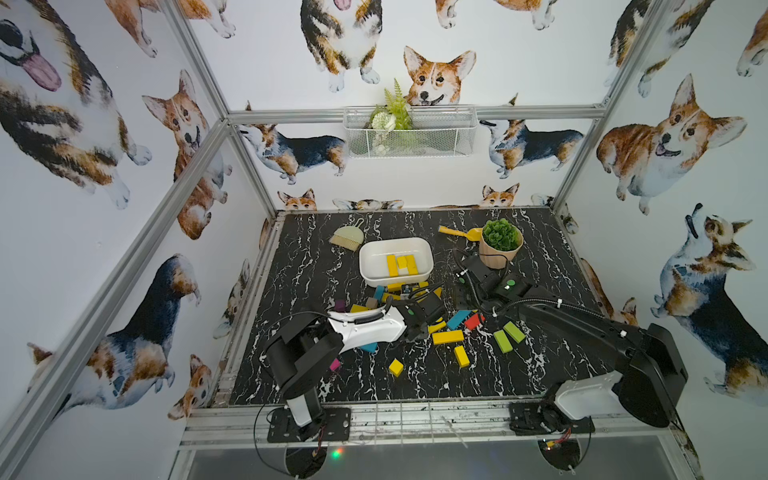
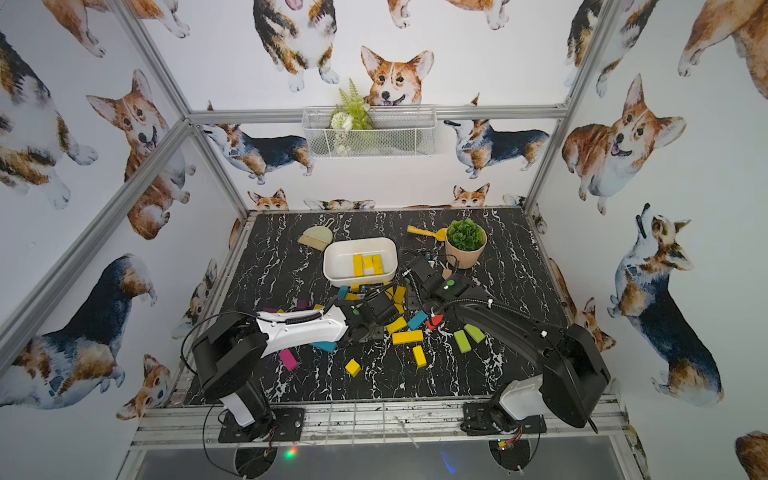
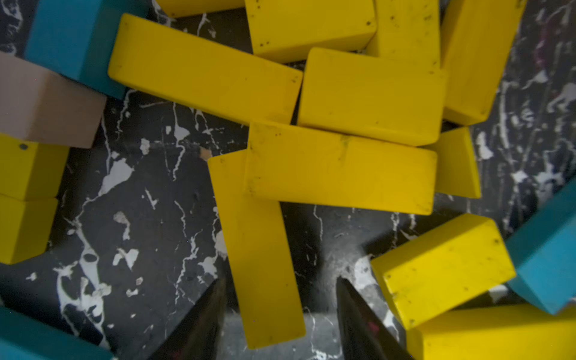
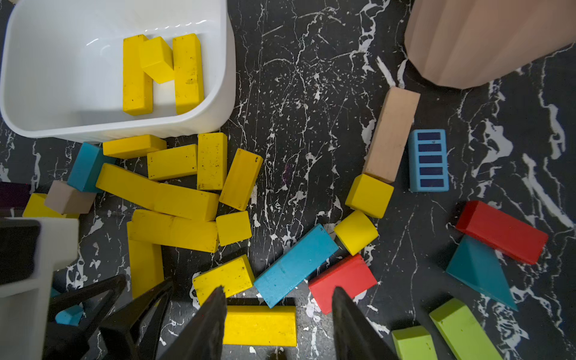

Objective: Pick out the yellow building blocks
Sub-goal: Pick up the building block from the center of the board, then place the building block in the storage box.

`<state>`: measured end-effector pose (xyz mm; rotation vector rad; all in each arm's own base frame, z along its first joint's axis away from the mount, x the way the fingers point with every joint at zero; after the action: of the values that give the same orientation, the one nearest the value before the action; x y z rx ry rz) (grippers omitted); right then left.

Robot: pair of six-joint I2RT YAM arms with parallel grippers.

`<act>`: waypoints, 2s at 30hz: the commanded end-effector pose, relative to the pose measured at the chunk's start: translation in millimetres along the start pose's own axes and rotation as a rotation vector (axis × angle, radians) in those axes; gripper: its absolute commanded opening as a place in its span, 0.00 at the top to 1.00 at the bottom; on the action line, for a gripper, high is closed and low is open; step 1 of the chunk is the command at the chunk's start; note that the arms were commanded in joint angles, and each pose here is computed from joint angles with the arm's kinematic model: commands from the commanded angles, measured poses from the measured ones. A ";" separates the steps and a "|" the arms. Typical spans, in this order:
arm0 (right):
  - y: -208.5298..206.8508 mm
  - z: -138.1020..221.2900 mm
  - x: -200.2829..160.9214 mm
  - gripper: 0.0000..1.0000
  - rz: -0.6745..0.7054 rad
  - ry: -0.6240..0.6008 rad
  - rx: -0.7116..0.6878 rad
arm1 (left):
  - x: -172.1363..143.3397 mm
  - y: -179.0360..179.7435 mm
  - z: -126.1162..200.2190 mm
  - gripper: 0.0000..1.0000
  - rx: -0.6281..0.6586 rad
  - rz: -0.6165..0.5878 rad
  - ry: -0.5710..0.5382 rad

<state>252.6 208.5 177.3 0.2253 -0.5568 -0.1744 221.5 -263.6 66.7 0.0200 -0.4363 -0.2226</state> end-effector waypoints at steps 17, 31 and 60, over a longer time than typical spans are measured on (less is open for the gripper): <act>-7.7 1.5 -1.2 0.46 -0.024 -0.007 -0.040 | -1.3 26.5 -19.8 0.75 0.099 0.039 0.003; -6.3 1.4 -0.2 0.46 -0.018 -0.009 -0.036 | 32.2 67.3 60.3 0.85 0.199 0.067 -0.196; -15.0 8.0 -7.0 0.47 -0.041 0.007 -0.034 | 203.0 127.2 -26.0 0.82 0.034 0.040 -0.156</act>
<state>244.6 198.7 178.7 0.2192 -0.5543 -0.2006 427.0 -181.7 147.2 0.0579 -0.6106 -0.1656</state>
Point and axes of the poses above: each gripper's point midway between its finger pads, its own z axis back along the fingers, its own y axis along the line the jaws close on, x = y × z, the point moved 4 cm from there along z, back along the fingers, and after that the axes turned 14 degrees about -z, right-handed, at the moved point
